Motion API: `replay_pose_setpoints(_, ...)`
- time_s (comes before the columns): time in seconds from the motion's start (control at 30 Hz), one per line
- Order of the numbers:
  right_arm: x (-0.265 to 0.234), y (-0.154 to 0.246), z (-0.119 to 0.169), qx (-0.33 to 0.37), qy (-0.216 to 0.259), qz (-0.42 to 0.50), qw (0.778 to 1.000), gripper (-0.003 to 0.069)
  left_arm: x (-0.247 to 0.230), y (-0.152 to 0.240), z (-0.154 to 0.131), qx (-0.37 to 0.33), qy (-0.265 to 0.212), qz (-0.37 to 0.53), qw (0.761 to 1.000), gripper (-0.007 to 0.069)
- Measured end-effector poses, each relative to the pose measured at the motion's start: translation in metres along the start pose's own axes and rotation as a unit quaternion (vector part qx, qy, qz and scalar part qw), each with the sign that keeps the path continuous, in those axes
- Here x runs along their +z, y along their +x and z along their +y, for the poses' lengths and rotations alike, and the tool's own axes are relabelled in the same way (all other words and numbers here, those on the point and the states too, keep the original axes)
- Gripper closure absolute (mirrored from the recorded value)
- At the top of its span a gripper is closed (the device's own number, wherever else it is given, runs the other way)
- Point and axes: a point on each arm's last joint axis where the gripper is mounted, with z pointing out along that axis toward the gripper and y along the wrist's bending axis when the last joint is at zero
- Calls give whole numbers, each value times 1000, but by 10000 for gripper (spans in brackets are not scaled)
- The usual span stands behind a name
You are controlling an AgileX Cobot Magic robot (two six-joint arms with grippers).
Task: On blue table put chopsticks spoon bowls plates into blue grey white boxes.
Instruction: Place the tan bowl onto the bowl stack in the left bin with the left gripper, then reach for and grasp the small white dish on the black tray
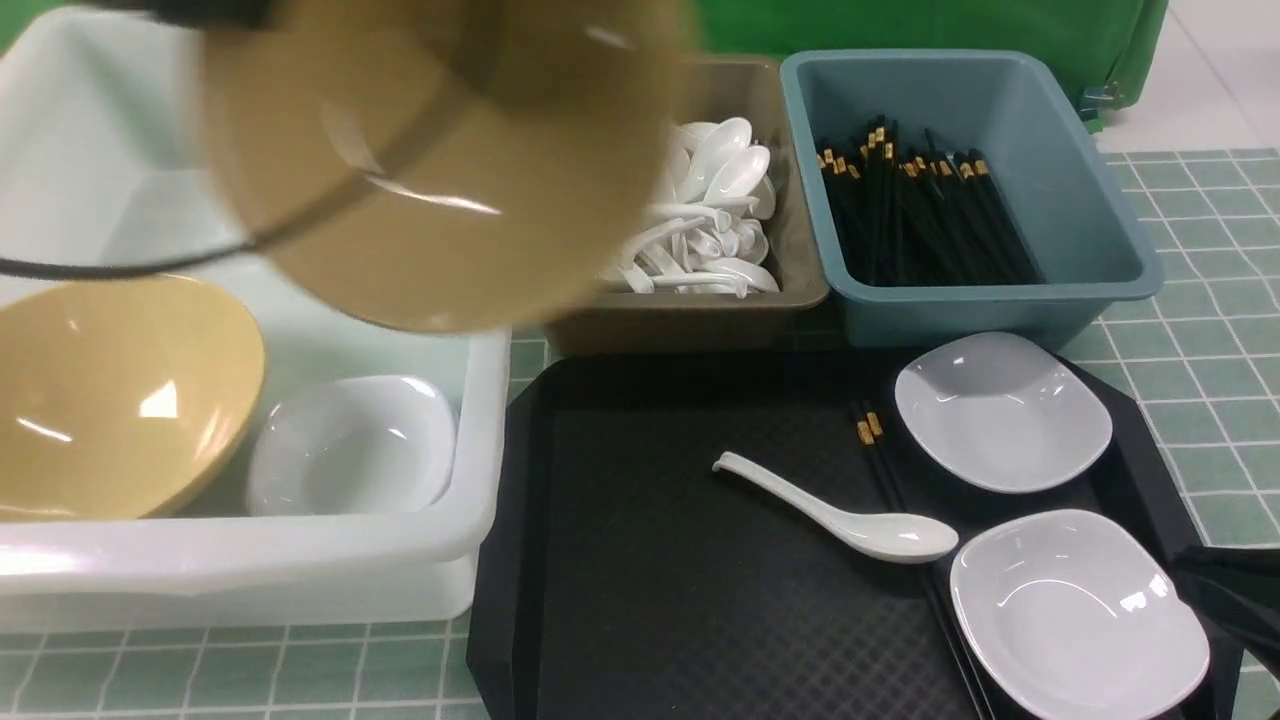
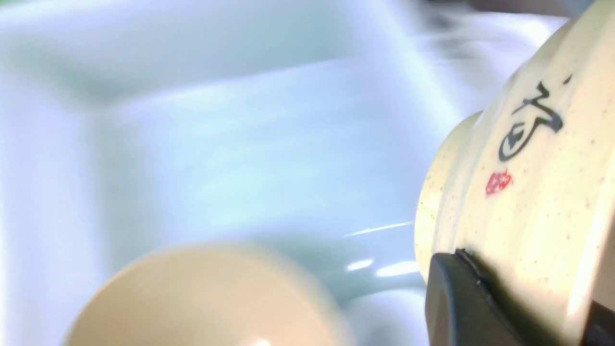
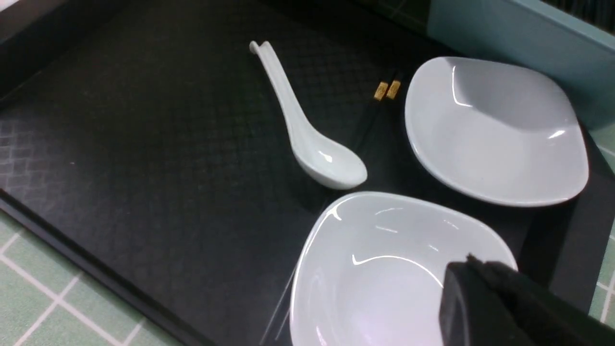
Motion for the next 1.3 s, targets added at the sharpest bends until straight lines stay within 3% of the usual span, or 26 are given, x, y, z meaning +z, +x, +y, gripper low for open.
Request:
replay_pose_setpoints(0.2, 0, -1, 0, 0, 1, -3, 1000, 610, 36, 67, 77, -124, -103, 90, 983, 619)
replay_pose_setpoints(0.43, 0, -1, -1, 0, 3, -8, 1000, 610, 65, 107, 107, -204, -142, 85, 965, 619)
replay_pose_setpoints(0.57, 0, -1, -1, 0, 3, -8, 1000, 607, 80, 116, 111, -208, -153, 82, 963, 607)
replay_pose_setpoints(0.67, 0, -1, -1, 0, 3, -8, 1000, 606, 88, 119, 115, -196, -161, 89, 963, 521)
replay_pose_setpoints(0.7, 0, -1, -1, 0, 3, -8, 1000, 604, 90, 119, 116, -191, -164, 90, 964, 456)
replay_pose_setpoints(0.73, 0, -1, -1, 0, 3, -8, 1000, 604, 89, 119, 116, -190, -165, 90, 964, 456)
replay_pose_setpoints(0.77, 0, -1, -1, 0, 3, -8, 1000, 603, 89, 119, 117, -193, -166, 88, 963, 370)
replay_pose_setpoints(0.93, 0, -1, -1, 1, 3, -8, 1000, 600, 89, 121, 116, -210, -167, 95, 959, 119)
replay_pose_setpoints(1.07, 0, -1, -1, 15, 3, -8, 1000, 594, 76, 120, 112, -217, -168, 101, 956, 36)
replay_pose_setpoints(1.2, 4, 3, 1, 58, -6, 24, 998, 566, 27, 98, 91, -196, -152, 14, 969, 89)
replay_pose_setpoints(1.3, 14, -1, -2, 90, -20, 115, 989, 478, -23, 85, 49, -127, -97, -105, 982, 249)
